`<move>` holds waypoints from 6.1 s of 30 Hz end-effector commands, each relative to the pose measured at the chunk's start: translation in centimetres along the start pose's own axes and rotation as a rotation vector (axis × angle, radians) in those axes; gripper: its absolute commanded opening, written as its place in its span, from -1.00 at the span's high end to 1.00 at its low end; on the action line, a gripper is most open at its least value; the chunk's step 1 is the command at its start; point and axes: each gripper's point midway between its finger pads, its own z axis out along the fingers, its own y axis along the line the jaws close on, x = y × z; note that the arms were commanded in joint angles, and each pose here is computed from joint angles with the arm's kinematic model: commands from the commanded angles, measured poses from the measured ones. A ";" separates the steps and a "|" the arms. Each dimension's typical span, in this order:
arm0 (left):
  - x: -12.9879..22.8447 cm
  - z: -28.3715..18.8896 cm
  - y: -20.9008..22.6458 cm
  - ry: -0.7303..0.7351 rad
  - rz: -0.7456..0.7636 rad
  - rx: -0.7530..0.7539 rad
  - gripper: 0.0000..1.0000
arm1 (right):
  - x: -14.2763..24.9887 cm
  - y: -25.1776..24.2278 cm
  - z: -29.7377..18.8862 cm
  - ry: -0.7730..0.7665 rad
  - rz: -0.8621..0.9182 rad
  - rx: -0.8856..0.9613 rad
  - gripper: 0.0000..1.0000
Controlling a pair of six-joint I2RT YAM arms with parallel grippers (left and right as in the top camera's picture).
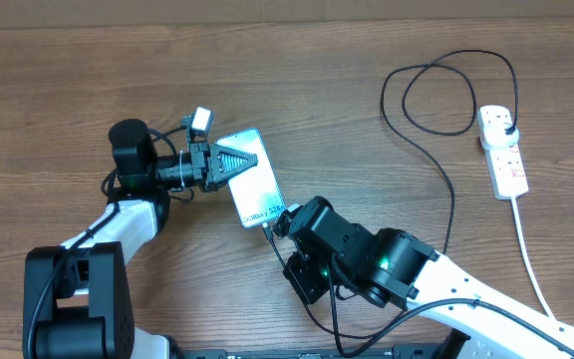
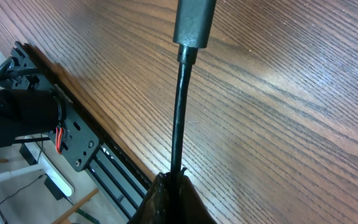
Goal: Plug charger to phone and switch on socket
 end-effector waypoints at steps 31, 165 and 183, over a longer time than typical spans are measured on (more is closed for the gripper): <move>-0.1 0.2 -0.5 0.014 -0.021 0.007 0.92 | -0.3 0.4 -0.1 -0.010 0.034 -0.008 0.92; -0.1 0.2 -0.5 0.010 -0.031 0.005 0.92 | -0.5 0.0 -0.1 -0.020 0.038 0.016 0.92; 0.7 0.2 -0.9 0.060 0.028 0.031 0.92 | -1.2 -0.2 -0.2 -0.052 0.032 0.026 0.92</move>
